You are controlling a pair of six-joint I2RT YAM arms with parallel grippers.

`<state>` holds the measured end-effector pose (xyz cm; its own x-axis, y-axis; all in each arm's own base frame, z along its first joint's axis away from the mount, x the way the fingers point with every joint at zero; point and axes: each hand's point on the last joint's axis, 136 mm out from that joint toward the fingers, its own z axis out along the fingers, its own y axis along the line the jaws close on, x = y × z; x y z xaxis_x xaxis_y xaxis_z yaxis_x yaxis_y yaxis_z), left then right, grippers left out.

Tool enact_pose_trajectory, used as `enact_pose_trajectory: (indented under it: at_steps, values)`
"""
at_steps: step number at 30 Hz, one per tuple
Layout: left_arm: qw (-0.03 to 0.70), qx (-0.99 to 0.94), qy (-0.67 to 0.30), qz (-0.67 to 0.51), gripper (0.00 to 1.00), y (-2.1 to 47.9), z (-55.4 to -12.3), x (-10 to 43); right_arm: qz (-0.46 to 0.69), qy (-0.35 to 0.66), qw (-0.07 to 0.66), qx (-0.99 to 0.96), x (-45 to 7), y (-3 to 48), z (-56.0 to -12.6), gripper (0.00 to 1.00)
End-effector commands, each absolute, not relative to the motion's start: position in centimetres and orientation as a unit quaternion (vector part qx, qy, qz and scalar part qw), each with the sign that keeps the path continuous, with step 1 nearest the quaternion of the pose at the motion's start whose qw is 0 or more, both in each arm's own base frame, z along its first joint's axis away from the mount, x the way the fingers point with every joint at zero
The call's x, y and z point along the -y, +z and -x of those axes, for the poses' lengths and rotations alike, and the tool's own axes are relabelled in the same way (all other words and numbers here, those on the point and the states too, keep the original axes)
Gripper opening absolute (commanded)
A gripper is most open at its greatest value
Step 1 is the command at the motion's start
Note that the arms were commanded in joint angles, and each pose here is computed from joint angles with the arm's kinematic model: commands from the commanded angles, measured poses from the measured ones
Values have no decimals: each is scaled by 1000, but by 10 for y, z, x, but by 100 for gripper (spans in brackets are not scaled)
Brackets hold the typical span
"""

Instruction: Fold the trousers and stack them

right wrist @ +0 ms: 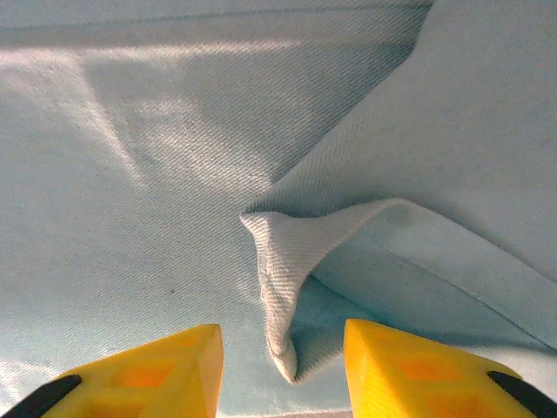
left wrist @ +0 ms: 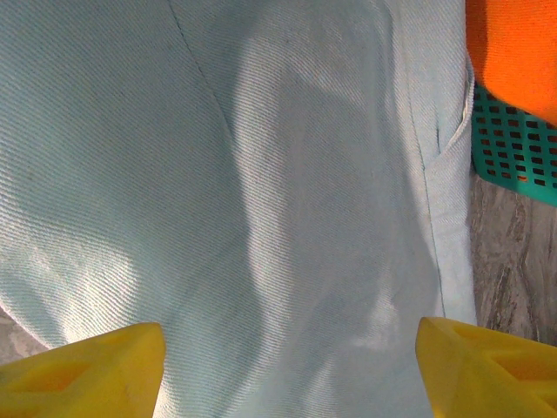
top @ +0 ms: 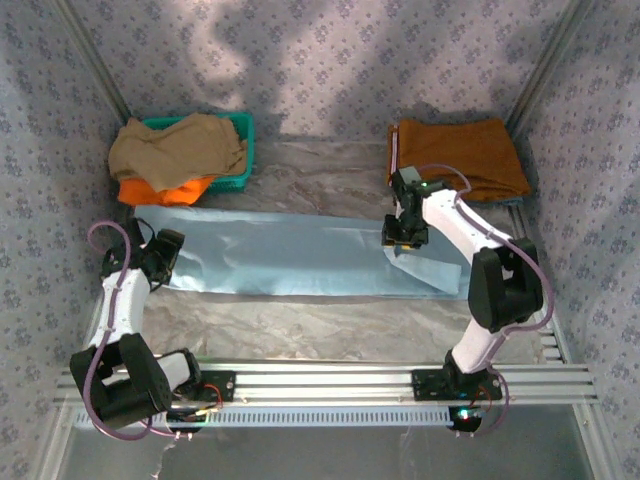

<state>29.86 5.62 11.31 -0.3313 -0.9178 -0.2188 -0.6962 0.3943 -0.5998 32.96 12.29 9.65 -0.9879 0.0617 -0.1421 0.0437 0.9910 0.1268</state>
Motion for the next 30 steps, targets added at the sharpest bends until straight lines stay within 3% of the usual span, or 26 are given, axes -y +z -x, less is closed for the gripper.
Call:
enact_pose_trajectory:
  at_steps: [1, 4, 8, 9, 20, 30]
  values:
    - [278, -793, -213, 499, 76, 124, -301, -53, -30, 47, 50, -997, -128, 82, -321, 43]
    - [278, -793, -213, 499, 76, 124, -301, -53, -27, 47, 41, -998, -134, 77, -320, 36]
    - [281, -792, -213, 498, 76, 127, -301, -53, -34, 33, 49, -998, -127, 83, -323, 2]
    - [281, -792, -213, 498, 76, 128, -301, -53, -41, 30, 52, -997, -123, 87, -323, 0]
    - [292, -786, -228, 494, 76, 141, -313, -52, -253, -39, 156, -954, 43, 147, -369, 0]
    - [281, -805, -234, 467, 76, 140, -327, -35, -335, -79, 123, -931, 121, 118, -387, 0]
